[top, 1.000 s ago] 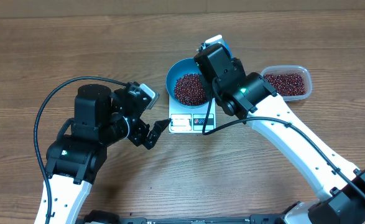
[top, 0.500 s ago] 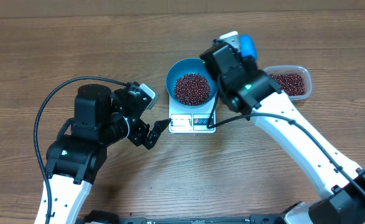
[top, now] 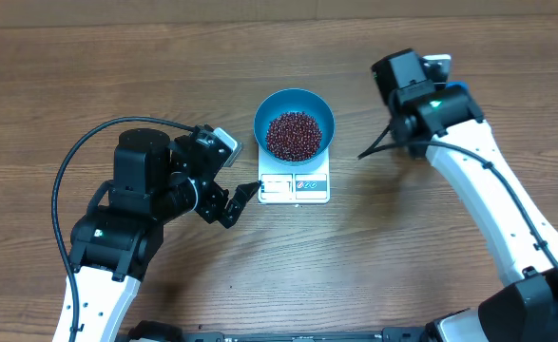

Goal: Scoop item into bowl and weigh 150g on scale
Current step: 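Move the scoop back over the bean tub with the right gripper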

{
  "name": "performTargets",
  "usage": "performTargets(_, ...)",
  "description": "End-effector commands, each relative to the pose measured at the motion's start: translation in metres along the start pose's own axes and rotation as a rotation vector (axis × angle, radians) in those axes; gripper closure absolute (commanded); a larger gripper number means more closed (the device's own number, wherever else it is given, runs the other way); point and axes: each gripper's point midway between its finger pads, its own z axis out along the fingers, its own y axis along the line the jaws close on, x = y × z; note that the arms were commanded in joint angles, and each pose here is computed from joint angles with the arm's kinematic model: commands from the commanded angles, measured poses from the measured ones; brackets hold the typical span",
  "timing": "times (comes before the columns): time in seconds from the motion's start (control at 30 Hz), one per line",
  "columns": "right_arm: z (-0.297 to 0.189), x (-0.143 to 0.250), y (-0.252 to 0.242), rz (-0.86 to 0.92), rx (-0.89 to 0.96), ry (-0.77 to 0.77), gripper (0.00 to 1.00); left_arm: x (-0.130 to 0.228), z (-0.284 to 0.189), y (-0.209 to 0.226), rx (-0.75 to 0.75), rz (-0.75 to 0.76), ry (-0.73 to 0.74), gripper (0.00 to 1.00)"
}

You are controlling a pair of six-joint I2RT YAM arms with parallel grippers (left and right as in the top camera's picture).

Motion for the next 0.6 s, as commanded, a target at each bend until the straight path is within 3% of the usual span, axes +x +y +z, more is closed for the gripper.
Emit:
performTargets(0.0, 0.006, -0.002, -0.004, 0.078, -0.058, 0.037, 0.96, -0.011, -0.004, 0.000, 0.004, 0.031, -0.028, 0.00)
performTargets(0.57, 0.039, 0.019, 0.015, 0.090, -0.099, 0.076, 0.96, -0.011, -0.004, 0.000, 0.004, 0.031, -0.028, 0.00)
